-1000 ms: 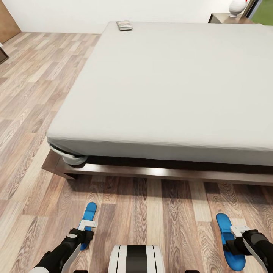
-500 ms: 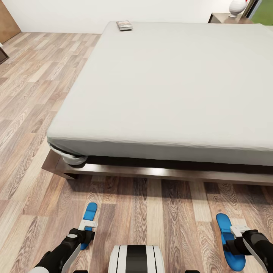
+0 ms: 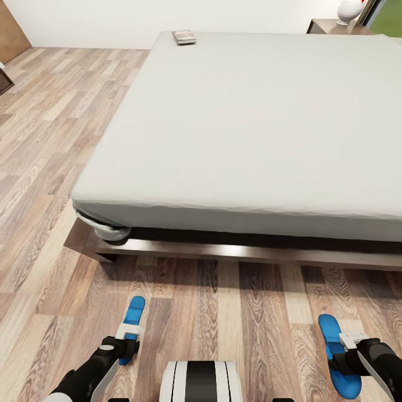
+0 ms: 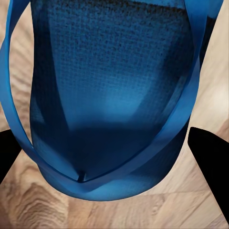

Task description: In the bedroom, move the book from the bed onto either nightstand, and place the two sandals side by side next to the bed.

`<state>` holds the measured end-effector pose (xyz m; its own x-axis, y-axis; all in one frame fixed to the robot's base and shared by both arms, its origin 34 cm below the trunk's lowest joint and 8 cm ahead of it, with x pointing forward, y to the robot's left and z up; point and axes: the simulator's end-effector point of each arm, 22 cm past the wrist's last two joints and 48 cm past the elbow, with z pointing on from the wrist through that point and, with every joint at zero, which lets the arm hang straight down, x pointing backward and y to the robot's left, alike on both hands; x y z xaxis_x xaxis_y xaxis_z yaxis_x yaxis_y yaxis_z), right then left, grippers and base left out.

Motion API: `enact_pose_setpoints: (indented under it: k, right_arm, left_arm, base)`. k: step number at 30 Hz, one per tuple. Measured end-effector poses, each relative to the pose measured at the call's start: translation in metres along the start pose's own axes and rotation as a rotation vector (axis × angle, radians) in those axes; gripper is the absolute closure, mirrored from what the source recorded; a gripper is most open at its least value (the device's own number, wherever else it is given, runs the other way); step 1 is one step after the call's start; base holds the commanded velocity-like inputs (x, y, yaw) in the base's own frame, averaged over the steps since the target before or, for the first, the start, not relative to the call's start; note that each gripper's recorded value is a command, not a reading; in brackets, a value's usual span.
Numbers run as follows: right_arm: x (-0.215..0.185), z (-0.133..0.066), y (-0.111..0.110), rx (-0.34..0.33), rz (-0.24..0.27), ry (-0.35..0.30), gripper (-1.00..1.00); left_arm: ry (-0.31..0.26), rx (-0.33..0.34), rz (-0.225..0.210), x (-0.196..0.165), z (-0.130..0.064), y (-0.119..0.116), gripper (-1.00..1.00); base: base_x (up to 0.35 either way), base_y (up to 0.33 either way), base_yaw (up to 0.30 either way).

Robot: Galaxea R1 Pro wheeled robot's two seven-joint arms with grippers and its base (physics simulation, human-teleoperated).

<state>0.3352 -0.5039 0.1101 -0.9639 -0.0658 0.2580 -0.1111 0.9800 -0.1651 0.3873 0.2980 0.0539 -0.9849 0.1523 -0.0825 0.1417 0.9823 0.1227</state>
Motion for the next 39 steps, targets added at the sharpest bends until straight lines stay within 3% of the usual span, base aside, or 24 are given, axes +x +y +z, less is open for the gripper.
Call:
enact_pose_setpoints:
  k: [7,14,29,39]
  right_arm:
    - [0.000,0.000,0.000,0.000,0.000,0.000,1.00]
    - [0.000,0.000,0.000,0.000,0.000,0.000,1.00]
    - [0.000,0.000,0.000,0.000,0.000,0.000,1.00]
    - [0.000,0.000,0.000,0.000,0.000,0.000,1.00]
  left_arm:
    - [-0.005,0.001,0.001,-0.001,0.000,0.000,-1.00]
    - [-0.069,0.001,-0.005,-0.015,-0.001,-0.001,-1.00]
    - [-0.090,0.005,-0.005,-0.020,-0.001,-0.003,-1.00]
    - [-0.345,0.006,-0.035,-0.072,-0.014,0.001,-1.00]
  base:
    - [-0.005,0.004,0.000]
    - [0.000,0.000,0.000]
    - [0.000,0.000,0.000]
    - [0.000,0.000,0.000]
